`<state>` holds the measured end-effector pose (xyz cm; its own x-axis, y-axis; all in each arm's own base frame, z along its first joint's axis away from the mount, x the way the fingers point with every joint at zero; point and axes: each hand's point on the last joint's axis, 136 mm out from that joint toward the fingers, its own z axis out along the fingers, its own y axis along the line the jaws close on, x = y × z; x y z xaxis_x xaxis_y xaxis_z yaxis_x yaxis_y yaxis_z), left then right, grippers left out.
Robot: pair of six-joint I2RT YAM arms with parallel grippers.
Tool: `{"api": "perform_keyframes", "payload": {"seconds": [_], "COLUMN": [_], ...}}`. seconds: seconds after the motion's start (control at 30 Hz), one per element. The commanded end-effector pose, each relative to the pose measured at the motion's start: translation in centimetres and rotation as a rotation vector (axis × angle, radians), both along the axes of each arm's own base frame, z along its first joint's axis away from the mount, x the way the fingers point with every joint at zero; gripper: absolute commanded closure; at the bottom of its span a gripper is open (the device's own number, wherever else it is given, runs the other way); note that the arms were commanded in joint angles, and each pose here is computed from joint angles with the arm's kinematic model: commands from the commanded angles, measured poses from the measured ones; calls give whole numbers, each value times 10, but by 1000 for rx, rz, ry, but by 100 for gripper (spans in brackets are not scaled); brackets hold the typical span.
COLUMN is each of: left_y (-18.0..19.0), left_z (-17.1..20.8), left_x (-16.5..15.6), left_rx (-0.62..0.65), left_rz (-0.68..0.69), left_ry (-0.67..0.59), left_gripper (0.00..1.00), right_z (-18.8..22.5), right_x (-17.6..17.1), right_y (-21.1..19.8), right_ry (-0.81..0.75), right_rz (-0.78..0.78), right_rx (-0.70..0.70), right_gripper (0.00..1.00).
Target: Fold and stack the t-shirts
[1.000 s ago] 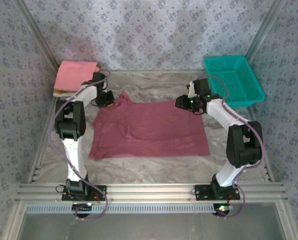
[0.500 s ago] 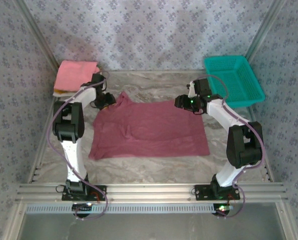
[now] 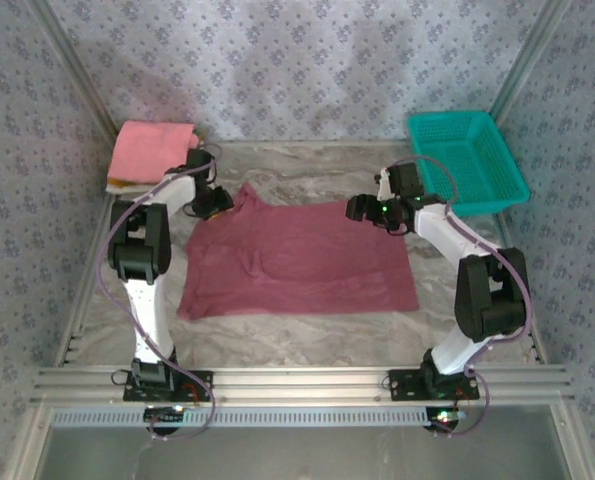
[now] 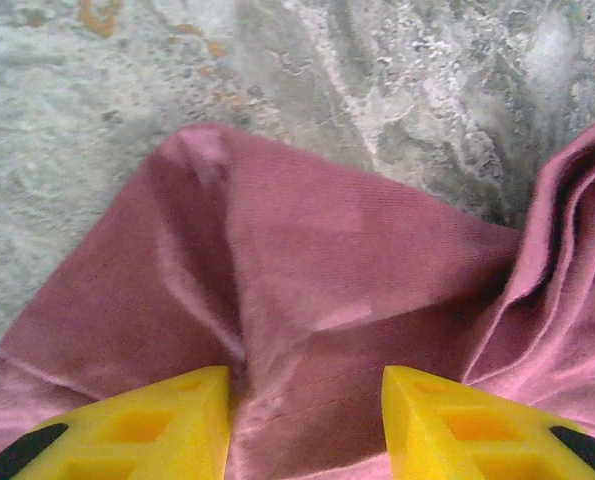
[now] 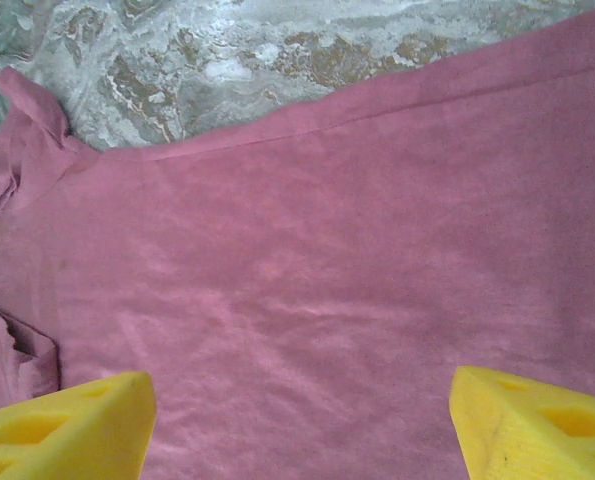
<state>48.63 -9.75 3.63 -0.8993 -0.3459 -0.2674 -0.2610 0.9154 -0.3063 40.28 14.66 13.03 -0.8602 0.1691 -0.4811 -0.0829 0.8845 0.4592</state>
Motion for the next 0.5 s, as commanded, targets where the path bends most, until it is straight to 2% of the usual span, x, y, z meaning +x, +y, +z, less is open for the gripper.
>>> {"api": "perform_keyframes", "payload": {"seconds": [0.0, 0.07, 0.27, 0.47], "left_y": [-10, -11, -11, -10], "left_z": [5, 4, 11, 25], "left_x": [10, 10, 13, 18], "left_rx": [-25, -25, -24, -11], "left_rz": [-17, -20, -26, -28], "left_ry": [-18, -18, -33, -57], "left_gripper": [65, 74, 94, 100], "right_z": [8, 9, 11, 9], "right_x": [-3, -3, -6, -7], "right_y": [-1, 0, -2, -2], "right_ry": [-26, -30, -34, -29], "right_rz": [-1, 3, 1, -2], "right_rx": [-7, -4, -6, -7], "right_gripper": [20, 19, 19, 18]}}
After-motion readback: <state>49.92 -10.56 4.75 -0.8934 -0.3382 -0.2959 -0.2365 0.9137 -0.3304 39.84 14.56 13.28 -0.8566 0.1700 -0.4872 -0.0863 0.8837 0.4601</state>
